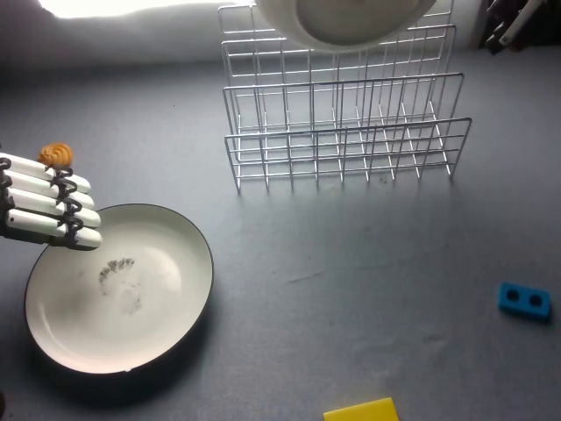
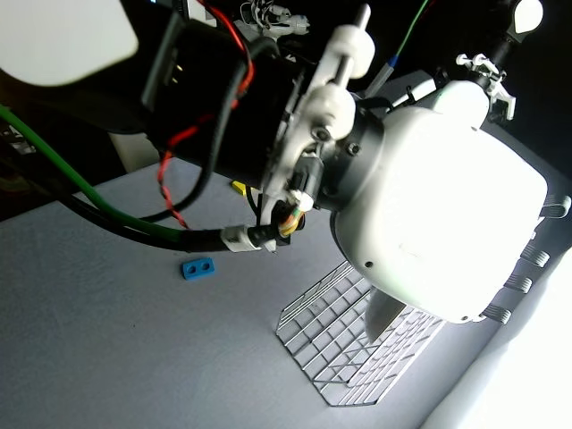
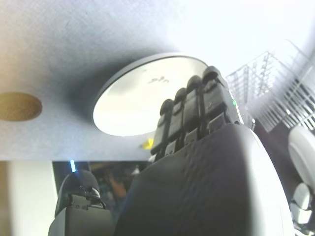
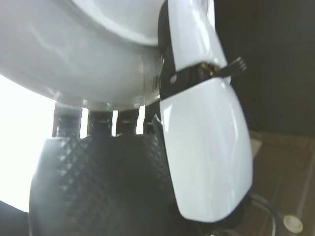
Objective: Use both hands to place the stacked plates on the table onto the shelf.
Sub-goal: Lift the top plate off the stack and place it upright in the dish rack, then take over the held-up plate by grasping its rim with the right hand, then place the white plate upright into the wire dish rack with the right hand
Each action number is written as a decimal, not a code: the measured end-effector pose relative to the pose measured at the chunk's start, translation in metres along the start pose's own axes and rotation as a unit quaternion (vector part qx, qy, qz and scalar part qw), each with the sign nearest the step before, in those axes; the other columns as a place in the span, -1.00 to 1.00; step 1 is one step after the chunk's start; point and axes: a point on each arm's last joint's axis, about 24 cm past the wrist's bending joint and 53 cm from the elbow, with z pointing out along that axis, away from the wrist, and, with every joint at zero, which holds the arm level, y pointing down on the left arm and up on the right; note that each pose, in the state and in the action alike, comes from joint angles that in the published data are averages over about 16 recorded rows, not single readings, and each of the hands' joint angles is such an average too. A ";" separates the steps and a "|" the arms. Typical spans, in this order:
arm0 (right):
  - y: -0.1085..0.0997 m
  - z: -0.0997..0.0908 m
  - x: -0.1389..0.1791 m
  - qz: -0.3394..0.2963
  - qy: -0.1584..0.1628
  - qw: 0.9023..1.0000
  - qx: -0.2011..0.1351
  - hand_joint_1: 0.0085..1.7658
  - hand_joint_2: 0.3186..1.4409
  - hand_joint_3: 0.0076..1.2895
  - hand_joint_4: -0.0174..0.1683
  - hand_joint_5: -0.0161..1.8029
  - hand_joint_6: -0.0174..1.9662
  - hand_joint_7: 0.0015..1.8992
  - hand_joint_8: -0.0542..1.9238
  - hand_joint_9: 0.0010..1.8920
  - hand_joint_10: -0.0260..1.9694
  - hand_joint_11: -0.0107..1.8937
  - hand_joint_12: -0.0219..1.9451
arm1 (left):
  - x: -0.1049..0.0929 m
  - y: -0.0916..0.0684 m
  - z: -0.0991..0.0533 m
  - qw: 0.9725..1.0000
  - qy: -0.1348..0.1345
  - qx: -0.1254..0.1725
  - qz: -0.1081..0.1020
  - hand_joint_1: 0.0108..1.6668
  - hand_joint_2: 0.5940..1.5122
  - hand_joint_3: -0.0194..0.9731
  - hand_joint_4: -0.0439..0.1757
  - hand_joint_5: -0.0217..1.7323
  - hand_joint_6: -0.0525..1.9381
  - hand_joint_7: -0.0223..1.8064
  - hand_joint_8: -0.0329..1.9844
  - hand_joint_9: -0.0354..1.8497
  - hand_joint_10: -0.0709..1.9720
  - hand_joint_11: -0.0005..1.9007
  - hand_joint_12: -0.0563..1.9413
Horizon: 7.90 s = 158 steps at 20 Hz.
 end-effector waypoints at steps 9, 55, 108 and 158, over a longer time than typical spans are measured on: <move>-0.024 0.018 0.012 -0.019 0.010 1.000 0.023 0.54 0.22 -0.99 -0.85 0.01 0.01 0.11 -0.17 0.19 -0.41 -0.05 0.03 | 0.008 0.003 0.002 1.000 0.010 -0.005 -0.009 -1.00 -0.08 -0.92 -0.59 -0.95 -0.93 -0.96 -0.96 -0.94 -0.92 -0.98 -0.96; -0.077 0.034 0.048 -0.054 0.045 0.996 0.058 0.45 0.33 -0.99 -0.88 -0.07 -0.02 0.01 -0.03 -0.03 0.02 -0.19 0.14 | 0.059 0.022 0.009 0.995 0.060 -0.036 -0.066 -1.00 -0.07 -0.92 -0.65 -0.98 -0.97 -0.96 -0.96 -0.99 -0.97 -0.98 -0.95; -0.057 0.011 0.325 -0.419 0.246 0.864 -0.130 0.28 0.03 -0.99 -0.78 -0.96 -0.96 -0.99 -0.92 -0.99 -0.96 -0.97 -0.94 | 0.080 0.019 0.012 0.978 0.044 -0.032 -0.201 -1.00 -0.08 -0.92 -0.69 -0.99 -0.99 -0.97 -0.97 -0.99 -0.99 -0.99 -0.97; -0.027 0.006 0.340 -0.421 0.237 0.858 -0.174 0.39 0.12 -0.99 -0.81 -0.05 -0.18 0.04 -0.19 0.29 -0.91 -0.12 0.01 | -0.060 0.024 -0.036 0.985 -0.100 -0.017 -0.138 -1.00 -0.07 -0.92 -0.62 -0.96 -0.94 -0.95 -0.96 -0.94 -0.99 -0.98 -0.93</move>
